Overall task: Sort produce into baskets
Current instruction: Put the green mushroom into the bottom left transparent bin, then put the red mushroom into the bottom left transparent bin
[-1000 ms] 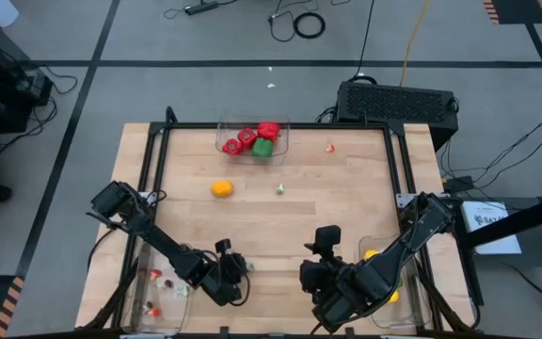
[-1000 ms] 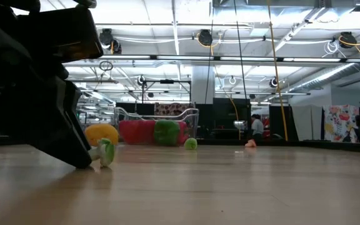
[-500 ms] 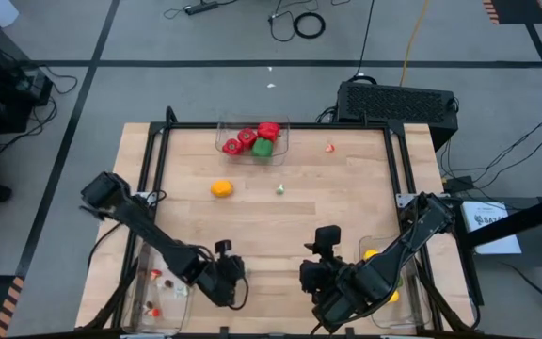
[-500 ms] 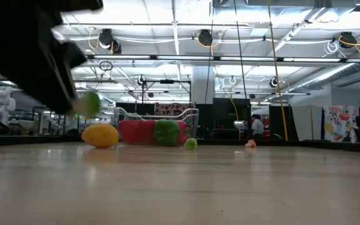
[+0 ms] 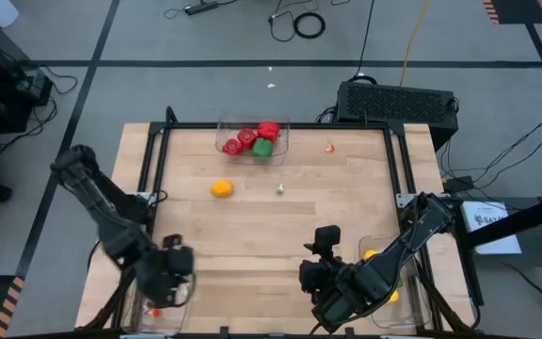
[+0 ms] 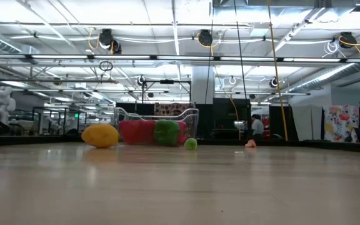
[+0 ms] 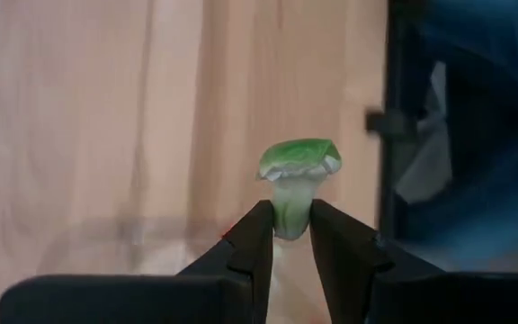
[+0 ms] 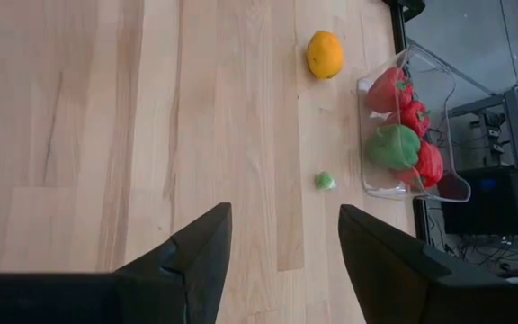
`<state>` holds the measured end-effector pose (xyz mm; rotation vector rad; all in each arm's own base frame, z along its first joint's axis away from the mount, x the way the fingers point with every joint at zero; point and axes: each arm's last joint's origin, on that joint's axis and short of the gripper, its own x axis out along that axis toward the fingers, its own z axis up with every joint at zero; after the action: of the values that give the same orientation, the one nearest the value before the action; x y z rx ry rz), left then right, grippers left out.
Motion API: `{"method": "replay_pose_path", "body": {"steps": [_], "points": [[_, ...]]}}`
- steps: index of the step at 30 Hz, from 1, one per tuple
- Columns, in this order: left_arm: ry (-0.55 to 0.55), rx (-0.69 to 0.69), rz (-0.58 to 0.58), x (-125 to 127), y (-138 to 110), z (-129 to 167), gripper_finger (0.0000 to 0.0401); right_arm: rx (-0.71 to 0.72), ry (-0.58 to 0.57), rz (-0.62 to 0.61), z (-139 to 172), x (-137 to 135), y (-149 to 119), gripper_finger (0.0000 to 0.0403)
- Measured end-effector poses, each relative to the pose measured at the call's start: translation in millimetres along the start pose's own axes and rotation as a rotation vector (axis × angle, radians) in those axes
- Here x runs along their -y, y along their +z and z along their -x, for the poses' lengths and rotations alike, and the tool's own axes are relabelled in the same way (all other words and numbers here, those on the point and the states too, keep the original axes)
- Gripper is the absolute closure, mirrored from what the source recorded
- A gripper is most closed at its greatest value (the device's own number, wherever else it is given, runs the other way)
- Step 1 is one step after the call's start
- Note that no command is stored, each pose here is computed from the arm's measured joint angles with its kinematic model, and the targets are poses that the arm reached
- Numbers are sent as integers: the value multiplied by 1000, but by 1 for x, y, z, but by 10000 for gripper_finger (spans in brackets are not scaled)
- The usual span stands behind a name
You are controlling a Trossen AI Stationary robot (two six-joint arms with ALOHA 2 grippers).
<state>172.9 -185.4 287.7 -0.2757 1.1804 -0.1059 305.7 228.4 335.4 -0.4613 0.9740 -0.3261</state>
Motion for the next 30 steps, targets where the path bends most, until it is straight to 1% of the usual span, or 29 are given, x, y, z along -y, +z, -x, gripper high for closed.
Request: {"method": "replay_pose_path", "body": {"steps": [4, 8, 12, 14, 21, 24, 26, 28, 30], "points": [[14, -66, 51, 4, -30, 17, 320, 4, 0, -9, -1, 1, 1, 204], [67, -106, 57, 14, -57, 15, 320, 15, -7, -27, -4, 3, 4, 204], [104, -129, 31, 25, -77, 0, 320, 53, -63, -6, -7, 7, 8, 204], [106, -132, 20, 31, -84, -9, 320, 69, -89, -1, -8, 9, 10, 204], [221, -175, -21, 35, -100, -46, 317, 96, -97, -24, -13, 12, 17, 204], [252, -211, -25, 36, -103, -57, 301, 87, -106, -14, -15, 14, 17, 204], [246, -222, -10, 38, -104, -60, 281, 71, -132, 2, -18, 17, 15, 204], [241, -213, 26, 39, -104, -61, 255, 52, -189, 21, -26, 17, 10, 204], [239, -211, 33, 40, -104, -60, 231, 35, -255, 52, -37, 15, 4, 204]]}}
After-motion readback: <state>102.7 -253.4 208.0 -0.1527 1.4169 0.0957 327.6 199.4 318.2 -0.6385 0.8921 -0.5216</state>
